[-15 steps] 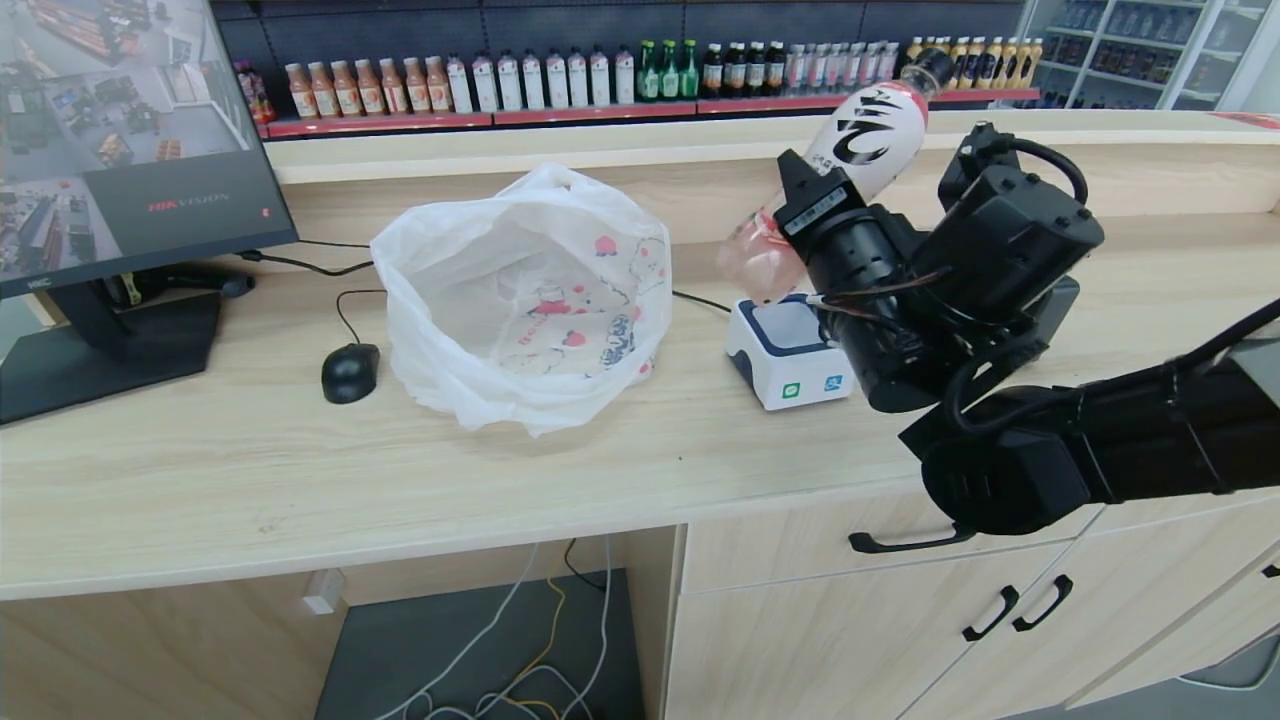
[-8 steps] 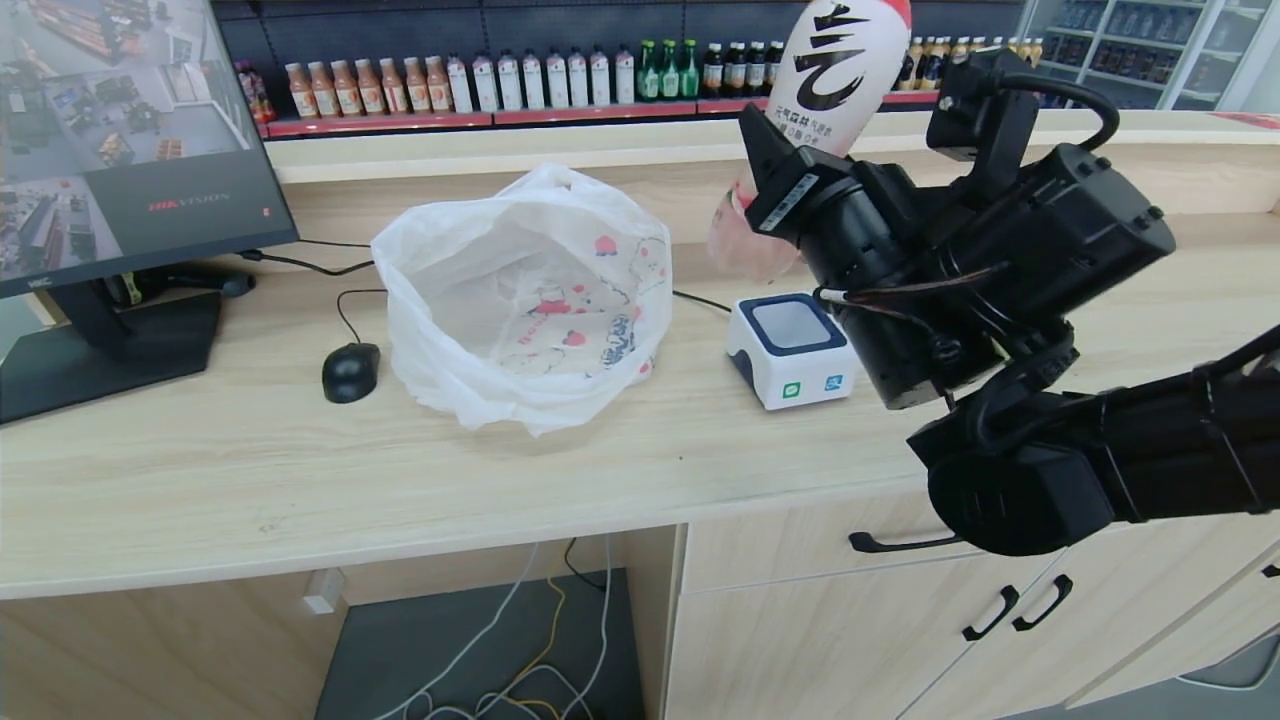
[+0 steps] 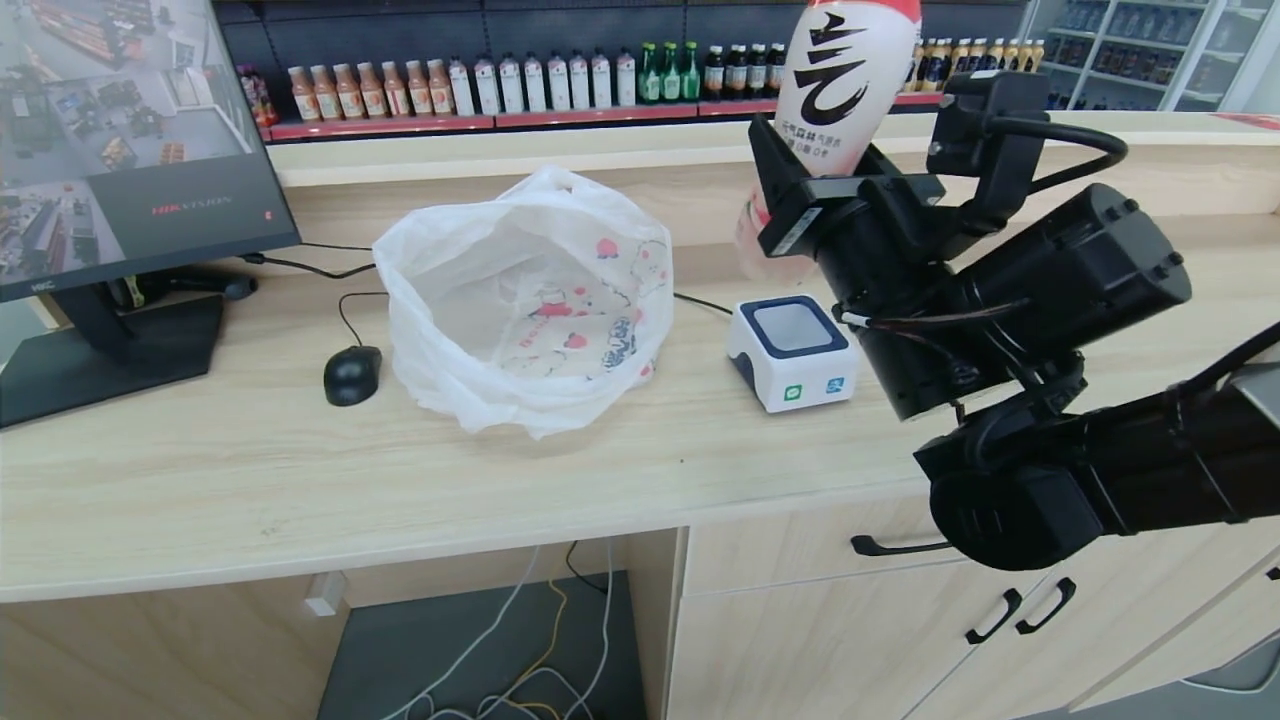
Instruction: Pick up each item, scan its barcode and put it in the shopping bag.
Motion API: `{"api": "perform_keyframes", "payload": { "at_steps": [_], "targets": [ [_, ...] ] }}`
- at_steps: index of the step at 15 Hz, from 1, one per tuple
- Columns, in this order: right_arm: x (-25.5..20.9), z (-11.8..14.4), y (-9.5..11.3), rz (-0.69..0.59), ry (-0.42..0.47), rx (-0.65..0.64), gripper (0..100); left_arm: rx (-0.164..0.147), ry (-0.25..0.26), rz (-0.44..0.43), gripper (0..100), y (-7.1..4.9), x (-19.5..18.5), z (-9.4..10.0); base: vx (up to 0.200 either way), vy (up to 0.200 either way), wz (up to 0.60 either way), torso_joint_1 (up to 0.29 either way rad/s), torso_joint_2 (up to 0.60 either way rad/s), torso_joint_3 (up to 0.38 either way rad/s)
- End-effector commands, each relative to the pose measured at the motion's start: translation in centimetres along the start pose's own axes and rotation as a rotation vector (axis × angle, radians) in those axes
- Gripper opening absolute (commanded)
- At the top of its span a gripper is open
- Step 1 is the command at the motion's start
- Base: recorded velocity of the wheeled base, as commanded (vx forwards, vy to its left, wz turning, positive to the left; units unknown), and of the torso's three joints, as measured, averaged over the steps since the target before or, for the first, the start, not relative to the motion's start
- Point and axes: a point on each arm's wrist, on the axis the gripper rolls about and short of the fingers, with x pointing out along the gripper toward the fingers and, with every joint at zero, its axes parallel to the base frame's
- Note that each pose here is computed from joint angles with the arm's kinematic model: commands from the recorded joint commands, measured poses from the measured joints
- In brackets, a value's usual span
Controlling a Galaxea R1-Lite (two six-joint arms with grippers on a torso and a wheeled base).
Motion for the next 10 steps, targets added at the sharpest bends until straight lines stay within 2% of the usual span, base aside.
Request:
{"api": "perform_keyframes", "payload": {
  "at_steps": [1, 9, 10],
  "targets": [
    [-0.15, -0.43, -0.14, -0.006, 0.016, 0.009, 0, 0.0, 0.0, -0.001, 100, 0.0, 0.0, 0.0, 0.0, 0.2, 0.0, 0.002, 0.01, 0.002],
    [-0.16, -0.61, -0.23, -0.004, 0.031, 0.009, 0, 0.0, 0.0, -0.001, 100, 0.0, 0.0, 0.0, 0.0, 0.2, 0.0, 0.004, 0.0, 0.002],
    [-0.15, -0.77, -0.2, -0.001, 0.042, 0.007, 0, 0.0, 0.0, -0.001, 100, 0.0, 0.0, 0.0, 0.0, 0.0, 0.0, 0.0, 0.0, 0.0]
  ]
}}
